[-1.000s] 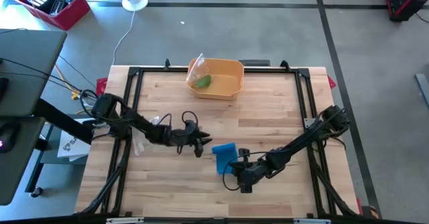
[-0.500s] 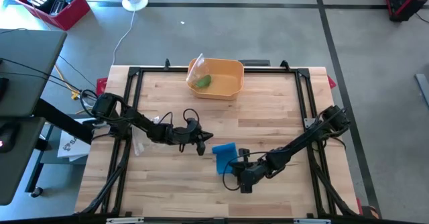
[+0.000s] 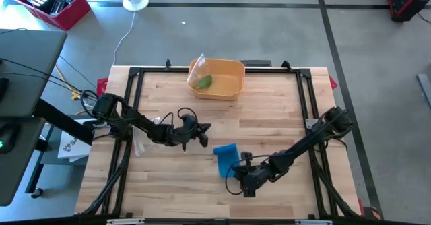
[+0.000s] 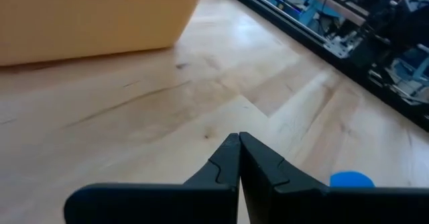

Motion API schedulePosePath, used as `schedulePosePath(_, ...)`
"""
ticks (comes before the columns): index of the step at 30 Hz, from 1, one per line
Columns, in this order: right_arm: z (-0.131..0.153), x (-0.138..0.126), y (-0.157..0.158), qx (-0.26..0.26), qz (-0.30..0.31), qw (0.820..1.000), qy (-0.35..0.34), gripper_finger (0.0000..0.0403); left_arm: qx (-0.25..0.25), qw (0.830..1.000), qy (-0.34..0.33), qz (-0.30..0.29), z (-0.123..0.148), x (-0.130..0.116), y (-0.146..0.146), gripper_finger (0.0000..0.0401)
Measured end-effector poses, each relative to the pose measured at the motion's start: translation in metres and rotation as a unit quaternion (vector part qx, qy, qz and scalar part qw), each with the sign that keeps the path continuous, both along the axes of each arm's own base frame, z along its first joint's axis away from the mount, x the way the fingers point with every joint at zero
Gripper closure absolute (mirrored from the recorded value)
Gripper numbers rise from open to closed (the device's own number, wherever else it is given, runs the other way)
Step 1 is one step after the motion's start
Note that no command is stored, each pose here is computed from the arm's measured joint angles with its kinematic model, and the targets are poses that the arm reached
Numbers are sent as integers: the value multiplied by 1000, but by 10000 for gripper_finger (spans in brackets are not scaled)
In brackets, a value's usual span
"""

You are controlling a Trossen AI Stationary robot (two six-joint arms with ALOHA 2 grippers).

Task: Roll bandage
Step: Roll the blue bandage

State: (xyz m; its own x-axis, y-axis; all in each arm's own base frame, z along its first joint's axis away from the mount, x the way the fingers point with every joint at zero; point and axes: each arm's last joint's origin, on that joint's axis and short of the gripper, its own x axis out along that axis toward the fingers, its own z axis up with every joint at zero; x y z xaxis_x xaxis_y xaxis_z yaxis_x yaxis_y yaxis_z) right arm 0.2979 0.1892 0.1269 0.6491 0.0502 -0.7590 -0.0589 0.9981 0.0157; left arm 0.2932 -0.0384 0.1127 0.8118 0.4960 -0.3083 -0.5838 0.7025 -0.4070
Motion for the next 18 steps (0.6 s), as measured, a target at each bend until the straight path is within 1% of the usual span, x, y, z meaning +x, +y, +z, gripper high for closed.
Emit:
schedulePosePath(6, 0, -1, 1, -1, -4, 1000, -2, 403, 21, 999, 14, -22, 0, -1, -5, 401)
schedulePosePath(10, 0, -1, 1, -2, -4, 1000, -1, 403, 30, 997, 27, -62, -1, 0, -9, 401)
schedulePosePath(12, 0, -1, 1, -3, -4, 1000, 2, 403, 31, 995, 27, -92, 0, 1, -11, 401)
schedulePosePath(14, -1, -2, 1, -1, -3, 1000, 6, 403, 45, 990, 17, -130, 4, 3, -15, 398)
schedulePosePath(16, -2, -4, 2, 4, -2, 1000, 14, 403, 70, 983, 16, -172, 11, 9, -22, 388)
schedulePosePath(18, -2, -6, 4, 9, -7, 1000, 20, 403, 103, 971, 21, -213, 17, 16, -30, 373)
